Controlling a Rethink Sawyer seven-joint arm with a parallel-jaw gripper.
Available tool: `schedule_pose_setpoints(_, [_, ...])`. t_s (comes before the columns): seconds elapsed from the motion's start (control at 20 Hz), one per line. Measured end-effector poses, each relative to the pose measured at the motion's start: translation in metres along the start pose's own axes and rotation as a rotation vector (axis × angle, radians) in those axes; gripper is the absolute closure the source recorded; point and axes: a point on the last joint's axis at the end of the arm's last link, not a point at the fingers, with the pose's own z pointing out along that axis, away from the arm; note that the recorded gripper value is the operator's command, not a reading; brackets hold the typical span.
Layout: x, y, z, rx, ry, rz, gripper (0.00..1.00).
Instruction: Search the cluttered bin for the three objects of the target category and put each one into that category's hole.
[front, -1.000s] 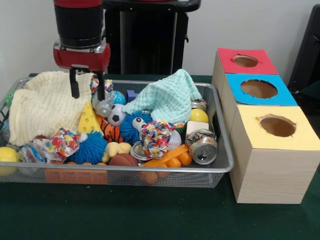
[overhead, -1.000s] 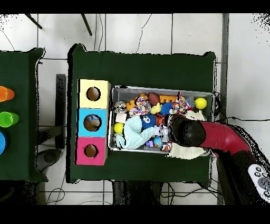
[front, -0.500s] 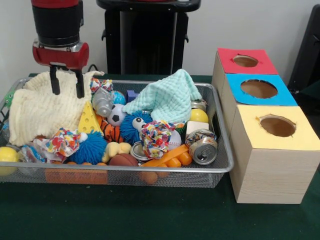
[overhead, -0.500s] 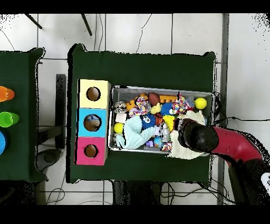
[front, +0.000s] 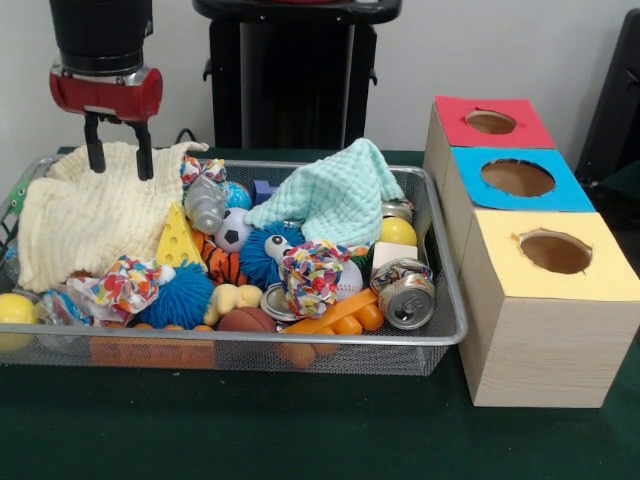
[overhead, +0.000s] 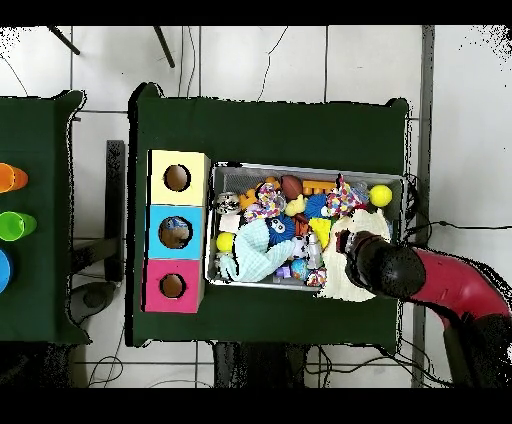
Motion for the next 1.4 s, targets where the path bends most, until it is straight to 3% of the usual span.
schedule_pose_setpoints(0.3, [0.015, 0.004, 0.011, 0.007, 0.024, -0.043, 0.0])
schedule_pose_setpoints(0.85, [0.053, 0.012, 0.056, 0.012, 0.036, -0.157, 0.0])
schedule_pose_setpoints(1.4, [0.08, 0.016, 0.087, 0.005, 0.043, -0.197, 0.0])
